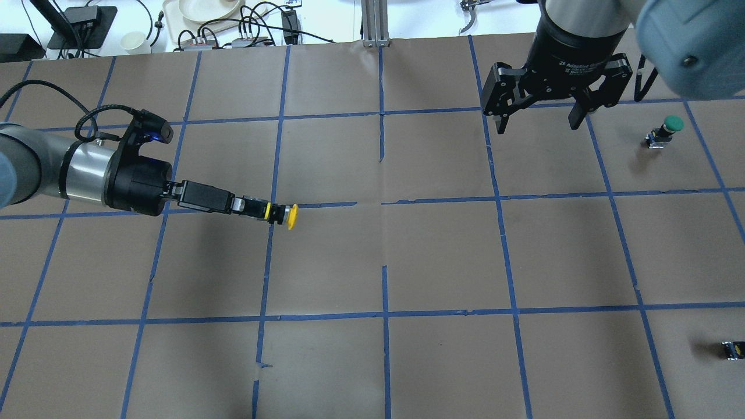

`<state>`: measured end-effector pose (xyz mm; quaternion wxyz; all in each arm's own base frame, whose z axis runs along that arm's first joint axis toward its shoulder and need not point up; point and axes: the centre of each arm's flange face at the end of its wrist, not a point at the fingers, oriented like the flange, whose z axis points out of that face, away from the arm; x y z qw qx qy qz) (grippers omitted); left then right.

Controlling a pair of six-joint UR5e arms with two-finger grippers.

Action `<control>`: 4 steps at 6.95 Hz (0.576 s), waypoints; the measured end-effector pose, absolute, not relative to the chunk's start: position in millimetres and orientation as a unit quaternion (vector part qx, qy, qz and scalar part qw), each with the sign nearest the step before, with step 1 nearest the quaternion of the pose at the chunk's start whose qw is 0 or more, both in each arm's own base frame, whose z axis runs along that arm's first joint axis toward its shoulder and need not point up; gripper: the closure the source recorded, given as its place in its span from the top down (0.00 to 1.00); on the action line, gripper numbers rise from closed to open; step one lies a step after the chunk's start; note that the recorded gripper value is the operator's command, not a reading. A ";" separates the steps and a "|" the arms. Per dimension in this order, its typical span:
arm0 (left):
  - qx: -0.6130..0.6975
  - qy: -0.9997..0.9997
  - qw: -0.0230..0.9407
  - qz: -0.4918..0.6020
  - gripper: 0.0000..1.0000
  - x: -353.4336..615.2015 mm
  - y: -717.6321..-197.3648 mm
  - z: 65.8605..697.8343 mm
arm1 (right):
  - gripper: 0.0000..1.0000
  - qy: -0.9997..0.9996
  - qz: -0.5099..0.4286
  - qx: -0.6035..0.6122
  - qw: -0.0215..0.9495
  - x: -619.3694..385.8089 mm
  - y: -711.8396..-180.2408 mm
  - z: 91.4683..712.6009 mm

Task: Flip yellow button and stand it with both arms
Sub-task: 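Raise the yellow button and extend it toward the table center with the left gripper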

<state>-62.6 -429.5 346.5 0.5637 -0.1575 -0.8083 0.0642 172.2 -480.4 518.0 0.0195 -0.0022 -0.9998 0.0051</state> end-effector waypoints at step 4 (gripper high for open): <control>-0.046 -0.734 0.668 0.111 0.04 -132.9 -435.7 361.6 | 0.99 -1.000 0.004 -0.007 0.017 171.8 -480.9 517.8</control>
